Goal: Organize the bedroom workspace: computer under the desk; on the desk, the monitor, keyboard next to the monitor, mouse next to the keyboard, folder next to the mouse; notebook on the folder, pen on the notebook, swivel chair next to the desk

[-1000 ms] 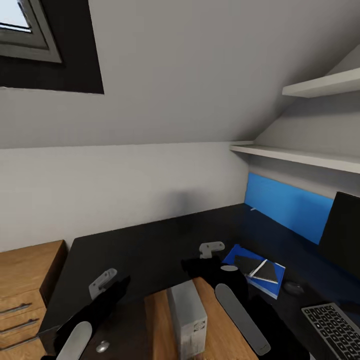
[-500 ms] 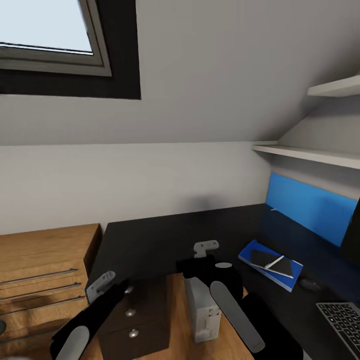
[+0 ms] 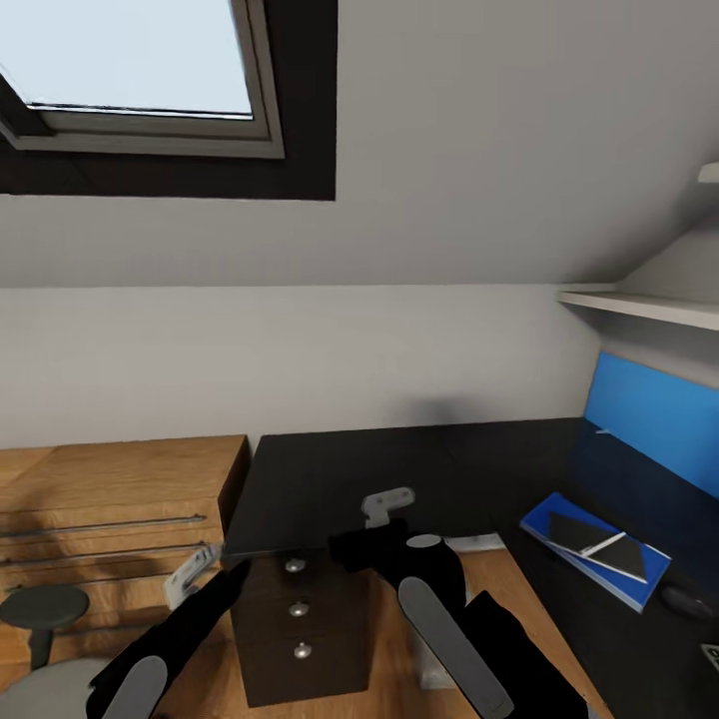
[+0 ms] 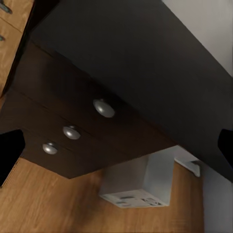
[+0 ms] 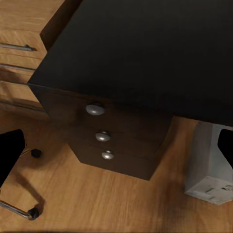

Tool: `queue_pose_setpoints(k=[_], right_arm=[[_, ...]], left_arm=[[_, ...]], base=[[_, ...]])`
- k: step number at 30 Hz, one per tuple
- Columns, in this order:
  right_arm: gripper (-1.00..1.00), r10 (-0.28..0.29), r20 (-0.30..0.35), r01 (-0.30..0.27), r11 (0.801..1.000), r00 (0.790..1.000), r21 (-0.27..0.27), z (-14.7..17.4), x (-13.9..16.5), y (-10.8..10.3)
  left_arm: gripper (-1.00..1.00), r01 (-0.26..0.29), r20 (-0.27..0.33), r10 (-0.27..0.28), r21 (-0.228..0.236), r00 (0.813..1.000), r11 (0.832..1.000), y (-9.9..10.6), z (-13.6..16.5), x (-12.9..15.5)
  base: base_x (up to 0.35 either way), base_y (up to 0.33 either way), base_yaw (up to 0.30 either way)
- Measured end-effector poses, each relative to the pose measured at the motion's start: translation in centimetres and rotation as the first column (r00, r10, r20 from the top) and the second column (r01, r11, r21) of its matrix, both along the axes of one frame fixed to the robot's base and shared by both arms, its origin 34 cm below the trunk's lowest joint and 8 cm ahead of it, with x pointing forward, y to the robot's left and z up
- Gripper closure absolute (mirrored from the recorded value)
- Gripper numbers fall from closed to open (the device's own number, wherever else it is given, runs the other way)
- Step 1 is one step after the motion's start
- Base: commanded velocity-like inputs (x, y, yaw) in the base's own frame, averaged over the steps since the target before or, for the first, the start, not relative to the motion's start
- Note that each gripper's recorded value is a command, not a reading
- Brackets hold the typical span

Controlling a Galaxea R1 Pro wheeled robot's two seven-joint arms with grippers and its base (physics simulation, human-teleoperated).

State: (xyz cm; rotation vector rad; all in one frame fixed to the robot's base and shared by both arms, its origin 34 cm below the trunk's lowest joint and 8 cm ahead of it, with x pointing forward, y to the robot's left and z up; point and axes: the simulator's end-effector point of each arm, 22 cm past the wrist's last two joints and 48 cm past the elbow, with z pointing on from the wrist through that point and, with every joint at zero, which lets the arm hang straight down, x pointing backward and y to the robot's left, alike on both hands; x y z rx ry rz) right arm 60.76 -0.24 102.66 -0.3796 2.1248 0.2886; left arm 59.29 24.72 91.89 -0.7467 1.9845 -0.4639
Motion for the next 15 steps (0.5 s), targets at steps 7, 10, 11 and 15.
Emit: queue_pose_setpoints(k=[7,10,11,15], right_arm=[[-1.0,0.003,0.0,-0.003,1.0,1.0,-0.002,-0.04,-0.08,0.09],[-1.0,0.004,0.0,-0.004,1.0,1.0,-0.003,-0.06,-0.11,0.13],[-1.0,0.004,0.0,-0.004,1.0,1.0,-0.003,-0.06,-0.12,0.15],[-1.0,0.006,0.0,-0.006,1.0,1.0,-0.003,-0.06,-0.16,0.24]], left_arm=[[-1.0,-0.002,-0.003,0.002,0.0,1.0,1.0,0.12,-0.15,-0.12],[-1.0,-0.003,-0.004,0.003,0.0,1.0,1.0,0.14,-0.21,-0.15],[-1.0,-0.003,-0.004,0.003,0.0,1.0,1.0,0.14,-0.21,-0.16],[-1.0,-0.002,-0.004,0.002,0.0,1.0,1.0,0.14,-0.21,-0.16]], base=[[-0.001,0.0,0.28],[0.0,0.0,0.28],[0.0,0.0,0.28],[0.0,0.0,0.28]])
